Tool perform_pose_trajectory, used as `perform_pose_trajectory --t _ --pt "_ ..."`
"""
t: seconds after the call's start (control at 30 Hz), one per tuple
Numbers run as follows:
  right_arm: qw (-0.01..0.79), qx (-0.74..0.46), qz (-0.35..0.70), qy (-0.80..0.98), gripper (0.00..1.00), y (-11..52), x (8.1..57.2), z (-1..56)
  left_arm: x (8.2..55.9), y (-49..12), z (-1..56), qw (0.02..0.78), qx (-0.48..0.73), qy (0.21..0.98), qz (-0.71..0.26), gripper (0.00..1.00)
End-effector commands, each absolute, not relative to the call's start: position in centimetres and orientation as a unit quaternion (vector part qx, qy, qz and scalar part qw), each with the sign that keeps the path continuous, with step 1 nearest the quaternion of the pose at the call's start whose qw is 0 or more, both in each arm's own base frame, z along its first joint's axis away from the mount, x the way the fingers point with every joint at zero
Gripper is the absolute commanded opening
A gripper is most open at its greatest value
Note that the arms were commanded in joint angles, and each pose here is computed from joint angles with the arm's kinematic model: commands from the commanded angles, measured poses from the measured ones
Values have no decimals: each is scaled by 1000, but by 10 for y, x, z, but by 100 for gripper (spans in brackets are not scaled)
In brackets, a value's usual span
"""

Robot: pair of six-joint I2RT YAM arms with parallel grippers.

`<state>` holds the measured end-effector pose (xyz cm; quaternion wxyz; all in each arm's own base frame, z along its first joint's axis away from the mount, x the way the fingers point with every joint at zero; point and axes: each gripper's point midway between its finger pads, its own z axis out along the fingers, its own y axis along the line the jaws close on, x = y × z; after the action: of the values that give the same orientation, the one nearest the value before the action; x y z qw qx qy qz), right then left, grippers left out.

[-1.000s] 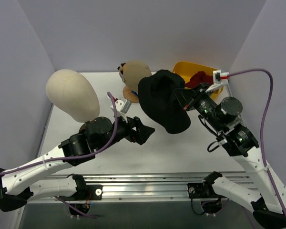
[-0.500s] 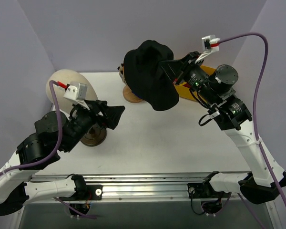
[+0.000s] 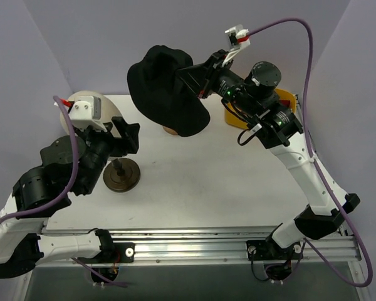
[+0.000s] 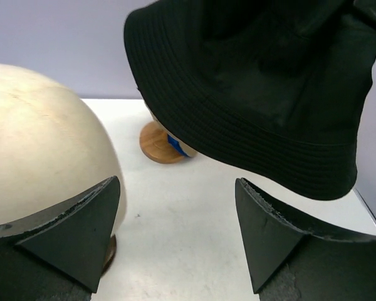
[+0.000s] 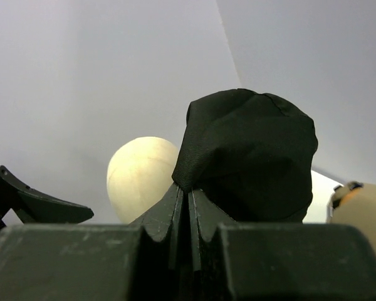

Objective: Stack the hats

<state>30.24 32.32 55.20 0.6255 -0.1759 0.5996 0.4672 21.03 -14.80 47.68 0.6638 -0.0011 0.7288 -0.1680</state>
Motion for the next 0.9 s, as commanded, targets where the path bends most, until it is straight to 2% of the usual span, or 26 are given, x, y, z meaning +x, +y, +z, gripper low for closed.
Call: perform_pose_trajectory --t 0.0,0.4,0.87 --pt "658 -208 511 513 0 336 277 603 206 -105 499 694 -42 705 -141 83" --pt "665 -255 533 456 0 393 253 626 193 -80 511 710 -66 679 -176 83" --pt "636 -280 576 430 0 446 245 608 184 -67 505 713 -70 668 -202 84"
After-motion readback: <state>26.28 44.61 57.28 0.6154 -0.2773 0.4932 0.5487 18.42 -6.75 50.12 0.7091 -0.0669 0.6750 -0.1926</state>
